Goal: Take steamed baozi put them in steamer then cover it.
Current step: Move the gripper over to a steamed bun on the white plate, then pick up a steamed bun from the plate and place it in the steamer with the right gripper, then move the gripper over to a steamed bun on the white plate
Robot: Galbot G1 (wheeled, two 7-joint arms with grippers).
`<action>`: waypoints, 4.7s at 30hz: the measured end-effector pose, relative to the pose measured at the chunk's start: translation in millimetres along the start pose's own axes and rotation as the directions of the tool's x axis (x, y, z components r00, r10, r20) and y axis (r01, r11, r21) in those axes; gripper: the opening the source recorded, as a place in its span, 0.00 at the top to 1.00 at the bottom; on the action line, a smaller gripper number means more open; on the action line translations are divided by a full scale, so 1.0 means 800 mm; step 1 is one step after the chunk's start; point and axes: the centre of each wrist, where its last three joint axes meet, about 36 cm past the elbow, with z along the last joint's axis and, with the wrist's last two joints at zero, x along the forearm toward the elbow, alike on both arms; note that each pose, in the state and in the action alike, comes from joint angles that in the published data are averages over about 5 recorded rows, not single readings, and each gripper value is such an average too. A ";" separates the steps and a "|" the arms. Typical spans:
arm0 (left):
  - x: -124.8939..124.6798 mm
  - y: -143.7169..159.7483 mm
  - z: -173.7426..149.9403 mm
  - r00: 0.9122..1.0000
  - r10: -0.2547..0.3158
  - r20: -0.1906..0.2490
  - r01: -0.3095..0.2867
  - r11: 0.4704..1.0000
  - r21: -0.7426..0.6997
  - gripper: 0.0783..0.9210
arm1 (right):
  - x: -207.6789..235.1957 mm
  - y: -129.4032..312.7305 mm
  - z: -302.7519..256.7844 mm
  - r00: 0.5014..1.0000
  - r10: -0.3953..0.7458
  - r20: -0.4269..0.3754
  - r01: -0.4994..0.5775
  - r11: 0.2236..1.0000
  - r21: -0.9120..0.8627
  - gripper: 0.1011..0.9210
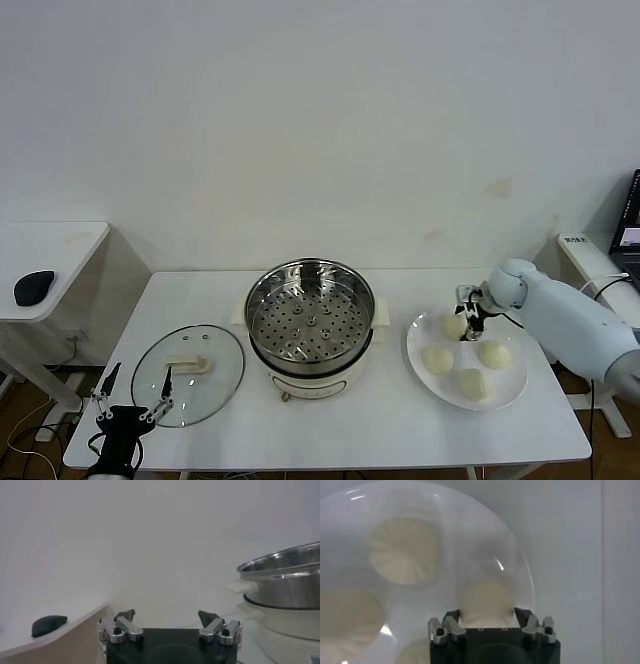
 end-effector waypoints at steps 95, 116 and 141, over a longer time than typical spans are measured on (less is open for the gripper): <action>0.010 0.026 -0.012 0.998 -0.053 0.046 0.053 0.999 -0.012 0.12 | 0.228 -0.108 -0.400 0.961 0.021 0.274 -0.238 0.564 0.791 0.12; -0.006 0.020 -0.011 0.998 -0.007 0.062 0.009 1.000 -0.028 0.12 | 0.255 -0.010 -0.147 0.993 0.045 0.110 -0.078 0.944 0.321 0.12; -0.011 0.024 0.000 0.999 -0.005 0.053 0.007 0.999 -0.039 0.12 | 0.114 0.086 -0.055 0.994 -0.086 0.066 0.073 0.981 0.178 0.12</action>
